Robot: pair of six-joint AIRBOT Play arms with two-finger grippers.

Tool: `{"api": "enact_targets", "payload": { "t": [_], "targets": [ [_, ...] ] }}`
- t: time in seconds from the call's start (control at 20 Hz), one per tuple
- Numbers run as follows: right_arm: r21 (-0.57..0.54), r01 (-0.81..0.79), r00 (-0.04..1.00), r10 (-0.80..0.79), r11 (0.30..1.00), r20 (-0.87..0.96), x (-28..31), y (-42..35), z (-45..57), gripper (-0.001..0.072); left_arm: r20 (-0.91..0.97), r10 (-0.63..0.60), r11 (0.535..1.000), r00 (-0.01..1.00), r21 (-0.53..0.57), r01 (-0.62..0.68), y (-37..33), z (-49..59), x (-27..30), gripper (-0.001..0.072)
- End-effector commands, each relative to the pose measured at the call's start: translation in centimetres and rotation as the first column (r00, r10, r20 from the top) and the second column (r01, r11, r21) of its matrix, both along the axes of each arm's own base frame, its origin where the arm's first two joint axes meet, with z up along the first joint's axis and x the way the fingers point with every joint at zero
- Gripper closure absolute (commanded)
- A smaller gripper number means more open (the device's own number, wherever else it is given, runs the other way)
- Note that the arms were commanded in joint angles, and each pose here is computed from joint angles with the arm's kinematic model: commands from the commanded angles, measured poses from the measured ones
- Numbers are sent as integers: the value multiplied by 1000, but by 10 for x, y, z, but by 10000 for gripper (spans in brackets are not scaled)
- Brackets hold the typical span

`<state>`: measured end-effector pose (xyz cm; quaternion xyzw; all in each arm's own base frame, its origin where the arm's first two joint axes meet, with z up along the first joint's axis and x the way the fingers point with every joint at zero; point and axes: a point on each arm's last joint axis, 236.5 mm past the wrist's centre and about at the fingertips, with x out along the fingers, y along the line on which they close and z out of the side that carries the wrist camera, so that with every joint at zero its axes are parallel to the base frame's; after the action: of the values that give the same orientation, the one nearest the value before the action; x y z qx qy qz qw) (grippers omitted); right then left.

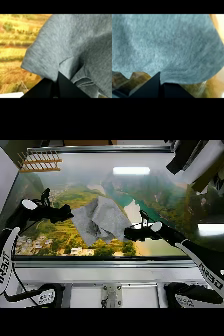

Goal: Fold the clothes and pants, and hang the long-sleeved shirts on hangers.

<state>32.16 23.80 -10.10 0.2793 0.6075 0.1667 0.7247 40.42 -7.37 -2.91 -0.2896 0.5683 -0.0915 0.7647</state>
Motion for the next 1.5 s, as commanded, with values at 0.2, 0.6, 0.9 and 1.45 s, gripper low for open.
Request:
{"api": "enact_targets", "payload": {
  "t": [0.2, 0.6, 0.9, 1.45],
  "targets": [
    [-217, -13, 841, 128, 976, 525, 96, -83, 200, 697, 369, 51, 996, 928, 46, -73, 42, 166, 21, 699],
    [-88, 387, 225, -1, 918, 974, 13, -198, 551, 697, 923, -35, 972, 383, 120, -200, 24, 478, -114, 699],
    [-60, 500, 72, 27, 864, 997, -58, -218, 597, 697, 978, -99, 966, 185, 139, -219, -5, 526, -219, 698],
    [-253, 325, 585, 17, 911, 811, 10, -213, 453, 697, 599, 17, 997, 800, 46, -56, 1, 319, -131, 699]
  ]
}}
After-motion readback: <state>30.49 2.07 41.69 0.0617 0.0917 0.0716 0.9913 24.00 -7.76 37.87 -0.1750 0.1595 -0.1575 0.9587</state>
